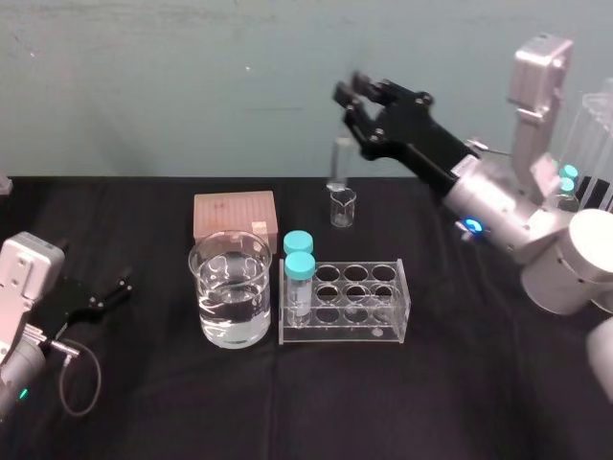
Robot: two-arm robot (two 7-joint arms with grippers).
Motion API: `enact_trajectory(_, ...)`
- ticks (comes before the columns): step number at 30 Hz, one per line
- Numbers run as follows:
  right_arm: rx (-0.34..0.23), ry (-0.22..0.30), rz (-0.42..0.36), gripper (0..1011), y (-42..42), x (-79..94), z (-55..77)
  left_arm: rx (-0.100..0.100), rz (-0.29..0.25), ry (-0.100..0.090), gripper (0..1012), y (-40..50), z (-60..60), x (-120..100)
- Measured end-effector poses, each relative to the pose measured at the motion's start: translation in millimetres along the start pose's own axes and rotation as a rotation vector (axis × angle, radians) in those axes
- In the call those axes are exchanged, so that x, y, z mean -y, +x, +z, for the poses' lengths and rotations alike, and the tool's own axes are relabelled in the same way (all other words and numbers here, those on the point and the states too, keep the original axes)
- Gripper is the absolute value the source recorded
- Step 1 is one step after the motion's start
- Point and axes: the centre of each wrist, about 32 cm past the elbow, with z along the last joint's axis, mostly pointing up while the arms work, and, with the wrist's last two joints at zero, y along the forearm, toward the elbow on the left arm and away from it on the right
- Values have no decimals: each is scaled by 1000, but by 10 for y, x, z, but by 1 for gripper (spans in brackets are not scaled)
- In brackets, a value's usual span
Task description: Hold the test tube with one hand and immerse one end into the beaker, then return it to the test tube rack.
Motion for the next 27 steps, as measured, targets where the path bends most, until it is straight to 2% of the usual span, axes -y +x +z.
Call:
enact_trajectory(2,-9,13,34,235,-37,-83,-8,0,0,0,1000,0,0,0)
enact_trajectory(3,-20,27,68,235,-76,-165,-11,0,0,0,1000,0,0,0)
enact_trajectory(9,-72,56,192,235,-244,-414,-70,0,0,0,1000,0,0,0)
enact_trajectory(15,-117,33,268,235,-361,-518,-197,0,0,0,1000,0,0,0)
enact_trajectory(27,-155,-44,308,235,-417,-533,-413,0,0,0,1000,0,0,0)
